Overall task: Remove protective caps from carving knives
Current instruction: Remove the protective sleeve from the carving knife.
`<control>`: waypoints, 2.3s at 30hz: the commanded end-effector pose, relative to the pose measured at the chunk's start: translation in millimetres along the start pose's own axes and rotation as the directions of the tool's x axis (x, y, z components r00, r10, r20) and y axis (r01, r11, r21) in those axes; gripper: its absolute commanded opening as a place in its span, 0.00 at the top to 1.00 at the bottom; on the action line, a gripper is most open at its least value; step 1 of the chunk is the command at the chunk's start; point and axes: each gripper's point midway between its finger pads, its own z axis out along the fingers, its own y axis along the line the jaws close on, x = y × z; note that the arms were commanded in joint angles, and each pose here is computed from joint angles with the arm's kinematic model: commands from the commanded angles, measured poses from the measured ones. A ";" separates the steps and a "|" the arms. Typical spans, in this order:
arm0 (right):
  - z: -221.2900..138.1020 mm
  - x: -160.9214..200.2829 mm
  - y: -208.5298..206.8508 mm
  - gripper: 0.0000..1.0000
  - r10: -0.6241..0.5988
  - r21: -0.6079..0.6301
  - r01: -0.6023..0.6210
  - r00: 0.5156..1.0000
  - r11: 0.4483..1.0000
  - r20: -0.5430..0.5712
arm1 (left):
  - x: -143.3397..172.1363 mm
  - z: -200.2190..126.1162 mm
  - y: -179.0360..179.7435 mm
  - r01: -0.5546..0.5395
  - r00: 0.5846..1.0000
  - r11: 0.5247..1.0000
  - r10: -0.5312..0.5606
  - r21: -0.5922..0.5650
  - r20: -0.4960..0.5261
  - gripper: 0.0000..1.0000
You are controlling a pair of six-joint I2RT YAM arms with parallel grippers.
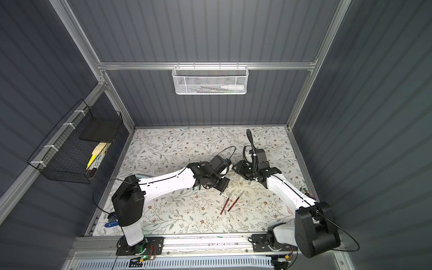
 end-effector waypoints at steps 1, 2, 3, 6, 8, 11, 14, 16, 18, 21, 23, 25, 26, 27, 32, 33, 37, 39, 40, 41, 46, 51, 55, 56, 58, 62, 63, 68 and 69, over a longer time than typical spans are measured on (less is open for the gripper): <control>4.0 -4.4 10.0 0.59 -0.004 -0.018 0.005 1.000 1.000 0.016 | -16.3 -16.1 -9.1 -0.011 0.999 0.999 0.009 0.046 0.050 1.00; 5.1 -3.3 11.1 0.59 -0.005 -0.021 0.006 1.000 1.000 0.011 | -15.8 -15.5 -8.8 -0.011 0.999 0.999 0.009 0.047 0.047 1.00; 5.9 -2.8 12.3 0.60 -0.009 -0.021 0.009 1.000 1.000 0.010 | -16.6 -15.8 -9.1 -0.011 0.999 0.999 0.008 0.047 0.049 1.00; 7.6 -1.3 13.9 0.62 -0.011 -0.022 0.011 1.000 1.000 0.006 | -17.1 -16.4 -7.9 -0.011 0.999 0.999 0.009 0.045 0.051 1.00; 8.4 -0.9 14.7 0.63 -0.012 -0.023 0.012 1.000 1.000 0.004 | -17.6 -16.6 -6.5 -0.008 0.999 0.999 0.005 0.045 0.051 1.00; 9.5 -0.1 13.7 0.68 -0.010 -0.020 0.010 1.000 1.000 0.002 | -17.9 -16.7 -5.1 0.002 0.999 0.999 -0.004 0.049 0.048 1.00; 9.3 0.3 14.9 0.74 -0.010 -0.024 0.010 1.000 1.000 0.001 | -17.6 -14.8 -3.0 0.008 0.999 0.999 -0.010 0.050 0.042 1.00; 9.7 1.1 14.2 0.75 -0.006 -0.022 0.006 1.000 1.000 -0.003 | -18.1 -13.9 -1.8 0.015 0.999 0.998 -0.018 0.057 0.037 1.00; 9.7 1.7 13.7 0.75 -0.006 -0.020 0.006 1.000 1.000 -0.006 | -19.3 -13.8 -2.3 0.019 0.999 0.998 -0.021 0.065 0.040 1.00; 9.2 2.7 13.3 0.75 -0.004 -0.019 0.004 1.000 1.000 -0.006 | -19.8 -12.8 -2.7 0.023 0.999 0.997 -0.027 0.076 0.041 1.00; 9.4 3.7 12.8 0.75 -0.005 -0.017 0.005 1.000 1.000 -0.008 | -20.5 -11.9 -1.9 0.026 0.999 0.997 -0.030 0.077 0.040 1.00; 9.5 4.0 14.4 0.75 -0.007 -0.021 0.007 1.000 1.000 -0.011 | -20.3 -12.2 -1.9 0.027 0.999 0.996 -0.030 0.080 0.039 1.00; 10.0 4.5 14.0 0.75 -0.008 -0.019 0.007 1.000 1.000 -0.013 | -19.7 -11.9 -1.1 0.026 0.999 0.997 -0.029 0.078 0.038 1.00; 10.1 4.5 14.0 0.75 -0.009 -0.017 0.009 1.000 1.000 -0.012 | -19.7 -12.1 -1.0 0.026 0.999 0.997 -0.029 0.079 0.039 1.00; 10.4 4.4 12.3 0.94 -0.009 -0.009 0.009 1.000 1.000 -0.011 | -17.4 -11.9 1.9 0.031 0.999 0.997 -0.034 0.077 0.036 1.00; 10.2 4.2 12.1 0.94 -0.009 -0.006 0.009 1.000 1.000 -0.010 | -16.5 -12.0 1.7 0.031 0.999 0.996 -0.034 0.078 0.035 1.00; 7.8 0.1 11.0 0.95 -0.017 0.012 0.017 1.000 1.000 0.011 | -8.8 -10.3 4.3 0.036 0.999 0.996 -0.038 0.079 0.021 1.00; 6.6 -2.8 11.2 0.95 -0.020 0.019 0.020 1.000 1.000 0.024 | -2.1 -7.1 7.1 0.045 0.999 0.996 -0.046 0.075 0.008 1.00; 6.2 -4.7 10.2 0.96 -0.018 0.027 0.017 0.999 0.999 0.033 | -0.4 -6.1 7.6 0.047 0.999 0.996 -0.048 0.073 0.006 1.00; 5.5 -6.3 10.5 0.98 -0.020 0.029 0.018 0.999 0.999 0.039 | 0.5 -5.0 9.1 0.050 0.999 0.996 -0.051 0.072 0.006 1.00; 1.4 -14.4 10.3 1.00 -0.012 0.039 0.010 0.999 0.999 0.053 | 6.3 0.6 10.7 0.062 0.998 0.995 -0.062 0.075 -0.011 1.00; -3.1 -25.1 10.9 1.00 -0.001 0.034 -0.002 0.997 0.999 0.080 | 7.5 1.7 11.8 0.061 0.998 0.996 -0.060 0.071 -0.010 1.00; -2.5 -32.3 13.7 1.00 0.005 0.024 -0.007 0.997 1.000 0.078 | 9.5 4.6 13.3 0.063 0.998 0.996 -0.062 0.067 -0.015 1.00; -2.7 -34.0 14.7 1.00 0.006 0.021 -0.008 0.997 1.000 0.079 | 9.9 5.3 13.5 0.064 0.998 0.996 -0.063 0.067 -0.016 1.00; -3.4 -37.7 14.8 1.00 0.008 0.021 -0.010 0.996 1.000 0.085 | 9.9 6.6 15.4 0.067 0.998 0.996 -0.067 0.060 -0.017 1.00; -8.3 -41.8 9.6 1.00 0.013 0.034 -0.016 0.995 0.999 0.098 | 10.7 9.5 20.5 0.073 0.997 0.996 -0.072 0.045 -0.026 1.00; -10.5 -42.8 7.0 1.00 0.010 0.044 -0.014 0.994 0.999 0.105 | 10.7 10.2 22.2 0.074 0.997 0.996 -0.073 0.040 -0.027 1.00; -22.8 -43.5 -9.7 1.00 0.015 0.086 -0.025 0.993 0.996 0.118 | 7.6 11.0 28.3 0.078 0.997 0.997 -0.077 0.024 -0.024 1.00; -25.6 -43.9 -13.7 1.00 0.018 0.092 -0.030 0.992 0.995 0.122 | 7.2 11.8 30.5 0.080 0.997 0.997 -0.080 0.018 -0.024 1.00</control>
